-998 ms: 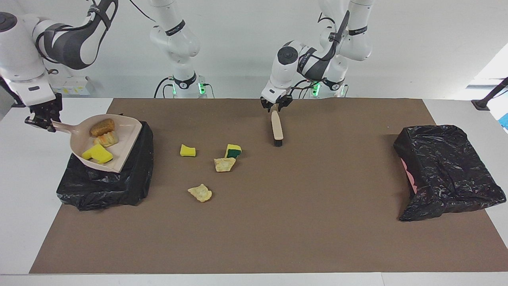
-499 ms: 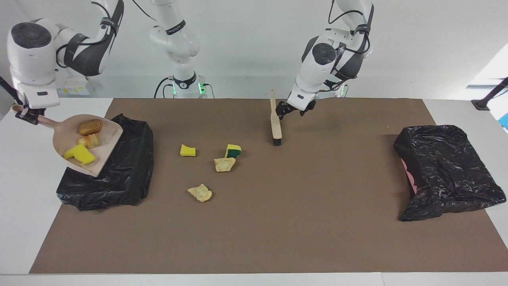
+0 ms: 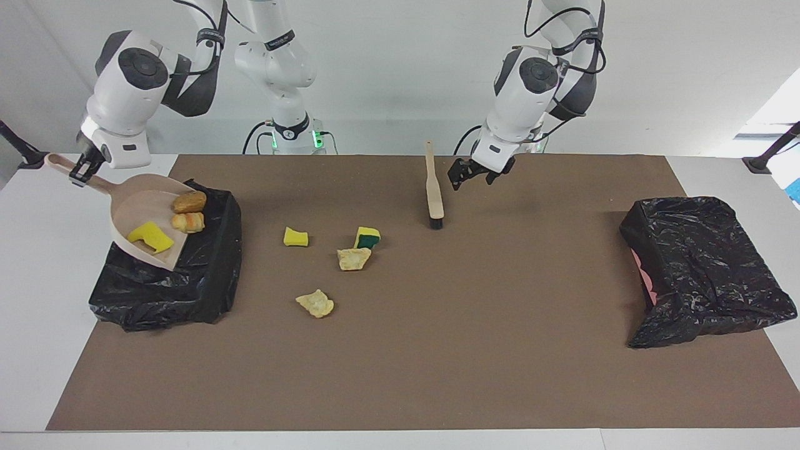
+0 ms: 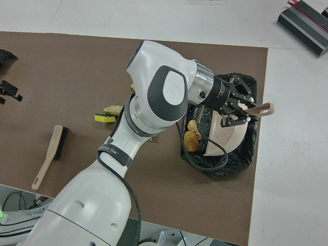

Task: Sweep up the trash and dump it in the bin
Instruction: 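Tip the dustpan contents into the black bag with the right gripper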

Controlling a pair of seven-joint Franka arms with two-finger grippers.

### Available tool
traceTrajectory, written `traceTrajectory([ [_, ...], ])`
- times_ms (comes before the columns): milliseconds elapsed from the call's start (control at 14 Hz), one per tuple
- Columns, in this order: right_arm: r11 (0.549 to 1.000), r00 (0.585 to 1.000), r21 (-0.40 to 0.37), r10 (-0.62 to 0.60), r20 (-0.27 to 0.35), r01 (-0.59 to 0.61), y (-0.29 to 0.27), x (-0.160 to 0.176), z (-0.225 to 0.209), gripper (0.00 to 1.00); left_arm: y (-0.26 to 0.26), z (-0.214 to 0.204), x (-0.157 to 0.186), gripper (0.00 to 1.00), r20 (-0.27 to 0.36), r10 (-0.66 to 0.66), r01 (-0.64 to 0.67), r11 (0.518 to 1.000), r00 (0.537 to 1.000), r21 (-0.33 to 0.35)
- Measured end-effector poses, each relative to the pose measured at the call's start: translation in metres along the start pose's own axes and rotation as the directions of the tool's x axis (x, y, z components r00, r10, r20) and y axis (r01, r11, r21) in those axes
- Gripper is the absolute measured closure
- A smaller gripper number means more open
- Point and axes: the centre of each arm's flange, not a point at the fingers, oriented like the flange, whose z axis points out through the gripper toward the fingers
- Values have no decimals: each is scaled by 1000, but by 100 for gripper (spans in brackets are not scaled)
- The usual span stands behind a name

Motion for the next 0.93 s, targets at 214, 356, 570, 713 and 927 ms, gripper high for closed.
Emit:
traceTrajectory([
  [214,1000,998,8,-2,55,2,-2,4,-14,68,-57,-25,25,0,-49,169,-167,985,984,52],
  [356,1000,997,12,-3,80,2,-4,7,-23,68,-97,-48,40,0,-80,254,-247,965,964,87],
  [570,1000,995,3,17,100,-18,-8,14,-31,68,-153,-93,51,0,-107,232,-220,969,967,109],
  [713,999,988,-23,-22,154,26,-11,24,-37,68,-169,-119,49,0,-103,180,-164,975,978,151],
  [927,993,968,-61,-88,235,105,-14,53,-51,68,-151,-152,38,0,-82,48,-34,985,995,166],
])
